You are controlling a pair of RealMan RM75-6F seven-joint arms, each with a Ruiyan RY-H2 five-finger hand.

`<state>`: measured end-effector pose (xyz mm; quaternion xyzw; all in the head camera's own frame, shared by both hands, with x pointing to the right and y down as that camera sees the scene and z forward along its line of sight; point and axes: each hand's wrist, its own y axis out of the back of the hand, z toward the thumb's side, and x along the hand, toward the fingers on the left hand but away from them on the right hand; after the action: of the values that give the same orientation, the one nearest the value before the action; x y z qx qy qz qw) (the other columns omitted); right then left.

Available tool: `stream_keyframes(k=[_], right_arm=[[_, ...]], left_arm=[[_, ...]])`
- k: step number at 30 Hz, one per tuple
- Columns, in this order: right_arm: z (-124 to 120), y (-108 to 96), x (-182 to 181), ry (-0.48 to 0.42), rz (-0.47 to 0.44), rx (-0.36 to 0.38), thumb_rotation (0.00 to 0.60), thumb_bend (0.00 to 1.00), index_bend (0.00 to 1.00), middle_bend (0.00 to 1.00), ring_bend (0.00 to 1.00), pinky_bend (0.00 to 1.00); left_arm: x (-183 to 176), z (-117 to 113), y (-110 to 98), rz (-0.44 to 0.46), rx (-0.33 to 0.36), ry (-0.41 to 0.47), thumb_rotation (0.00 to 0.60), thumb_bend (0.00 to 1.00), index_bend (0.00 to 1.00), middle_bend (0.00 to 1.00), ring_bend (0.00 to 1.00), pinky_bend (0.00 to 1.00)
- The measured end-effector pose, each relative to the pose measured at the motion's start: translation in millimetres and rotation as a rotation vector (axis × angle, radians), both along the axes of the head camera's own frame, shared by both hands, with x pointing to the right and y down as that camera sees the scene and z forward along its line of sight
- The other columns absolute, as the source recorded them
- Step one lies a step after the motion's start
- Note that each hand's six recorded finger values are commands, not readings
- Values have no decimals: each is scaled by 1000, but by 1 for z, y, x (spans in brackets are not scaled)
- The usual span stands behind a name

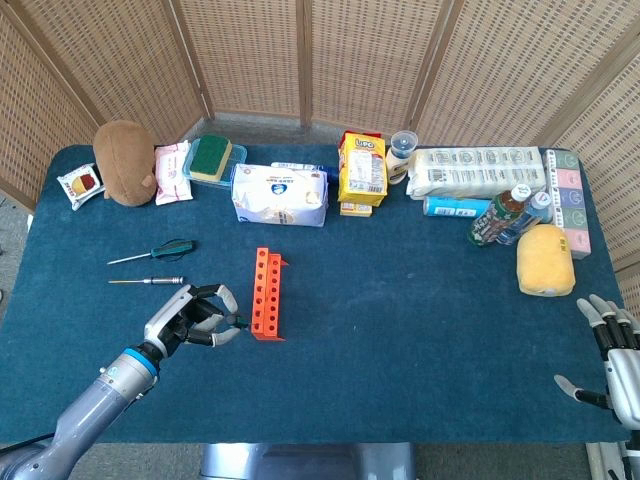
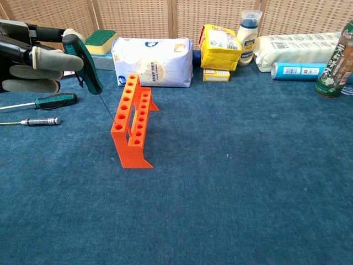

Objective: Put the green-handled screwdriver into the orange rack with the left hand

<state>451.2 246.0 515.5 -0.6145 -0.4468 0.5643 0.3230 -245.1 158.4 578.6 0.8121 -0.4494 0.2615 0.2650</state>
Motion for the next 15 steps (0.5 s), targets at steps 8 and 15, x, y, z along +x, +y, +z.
stream_keyframes(k=[8,15], right_arm=[[-1,-1,2,-8,10,2,600,0,41,43,35,0],[-2,-1,3,-11,9,5,600,0,41,43,35,0]], left_arm=[[4,2,2,16,-6,-7,600,322,642,1000,1000,1000],[8,3,3,27,-2,-16,600,321,642,1000,1000,1000]])
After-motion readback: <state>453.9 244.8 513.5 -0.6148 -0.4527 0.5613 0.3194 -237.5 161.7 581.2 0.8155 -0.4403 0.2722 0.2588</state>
